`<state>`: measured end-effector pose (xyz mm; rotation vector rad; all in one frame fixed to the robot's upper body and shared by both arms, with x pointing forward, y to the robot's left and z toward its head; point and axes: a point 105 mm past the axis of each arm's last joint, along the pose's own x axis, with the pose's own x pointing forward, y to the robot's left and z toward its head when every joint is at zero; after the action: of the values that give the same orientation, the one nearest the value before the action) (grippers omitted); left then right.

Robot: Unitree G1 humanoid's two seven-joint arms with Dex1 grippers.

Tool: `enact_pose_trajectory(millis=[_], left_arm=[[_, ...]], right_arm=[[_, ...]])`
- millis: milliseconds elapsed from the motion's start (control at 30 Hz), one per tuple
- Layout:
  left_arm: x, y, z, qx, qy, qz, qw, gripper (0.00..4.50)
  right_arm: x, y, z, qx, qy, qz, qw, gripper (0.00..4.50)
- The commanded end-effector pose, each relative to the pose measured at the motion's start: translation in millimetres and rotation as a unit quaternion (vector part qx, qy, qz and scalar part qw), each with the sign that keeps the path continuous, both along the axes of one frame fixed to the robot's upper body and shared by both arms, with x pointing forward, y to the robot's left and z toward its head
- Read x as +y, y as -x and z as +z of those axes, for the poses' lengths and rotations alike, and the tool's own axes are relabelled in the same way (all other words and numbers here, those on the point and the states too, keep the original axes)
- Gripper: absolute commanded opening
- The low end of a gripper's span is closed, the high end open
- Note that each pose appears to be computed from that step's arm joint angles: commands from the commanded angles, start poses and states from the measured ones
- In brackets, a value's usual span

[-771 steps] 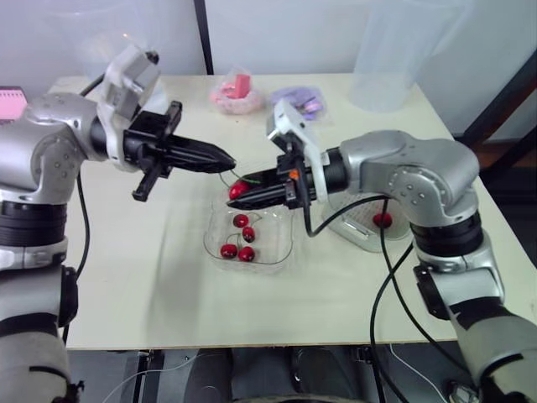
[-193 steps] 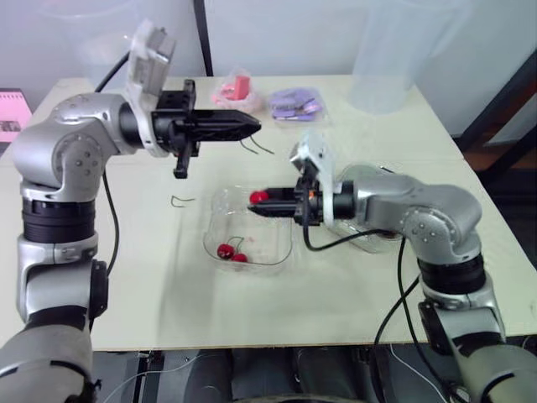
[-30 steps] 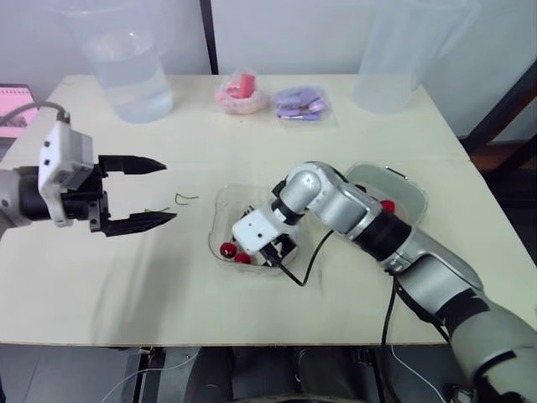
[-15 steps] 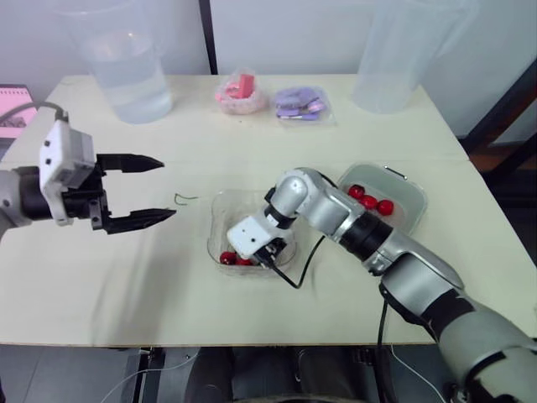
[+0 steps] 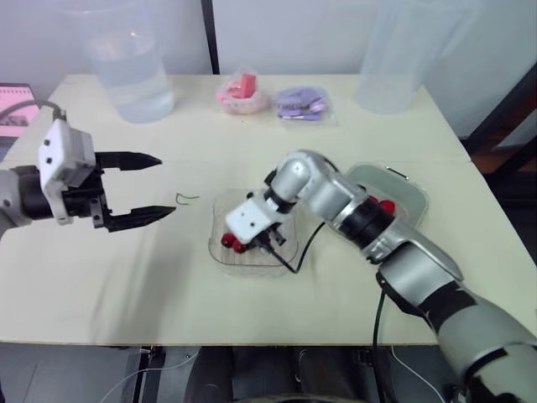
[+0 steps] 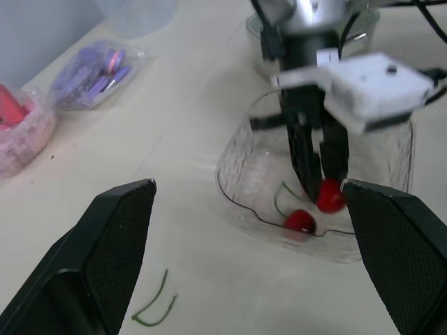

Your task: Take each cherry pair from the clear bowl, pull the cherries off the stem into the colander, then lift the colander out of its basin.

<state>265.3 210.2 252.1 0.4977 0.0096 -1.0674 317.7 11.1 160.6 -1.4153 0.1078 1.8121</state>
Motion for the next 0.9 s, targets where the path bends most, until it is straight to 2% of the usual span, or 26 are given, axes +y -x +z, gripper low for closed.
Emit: enact_pose_trajectory(millis=[33, 167, 233, 333, 500, 633, 700, 800, 900], left_arm=[[-6.4, -3.1, 12.1, -0.027, 0.004, -0.013, 1.0, 4.5], [-12.5, -9.7, 13.3, -0.029, 0.01, -0.027, 0.999, 4.5], [-18.1, -13.9, 16.9, -0.029, 0.021, -0.038, 0.999, 4.5], [-24.2, -19.7, 24.2, -0.027, 0.041, -0.051, 0.997, 4.5], [-29.6, -31.2, 51.5, -0.014, 0.091, -0.082, 0.992, 4.5], [-33.1, -38.8, 63.7, -0.01, 0.107, -0.098, 0.989, 4.5], [-39.7, -42.9, 66.8, -0.008, 0.114, -0.111, 0.987, 4.5], [-46.4, -46.8, 68.1, -0.005, 0.119, -0.124, 0.985, 4.5], [-51.6, -51.7, 65.2, 0.003, 0.119, -0.129, 0.985, 4.5]], right_arm=[[-11.9, 9.5, 37.3, -0.077, -0.025, 0.049, 0.996, 0.57], [-23.2, 17.1, 55.8, -0.133, -0.04, 0.066, 0.988, 0.57], [-24.1, 16.7, 65.4, -0.199, -0.05, 0.085, 0.975, 0.57], [-21.9, 20.2, 76.7, -0.256, -0.073, 0.102, 0.958, 0.57], [-20.7, 16.1, 97.7, -0.447, -0.09, 0.158, 0.876, 0.57], [-17.7, 12.5, 106.6, -0.547, -0.105, 0.188, 0.809, 0.57], [-17.5, 8.0, 105.5, -0.604, -0.108, 0.205, 0.762, 0.57], [-27.0, -0.8, 90.9, -0.628, -0.087, 0.206, 0.746, 0.57], [-28.7, -6.6, 89.3, -0.653, -0.086, 0.187, 0.729, 0.57]])
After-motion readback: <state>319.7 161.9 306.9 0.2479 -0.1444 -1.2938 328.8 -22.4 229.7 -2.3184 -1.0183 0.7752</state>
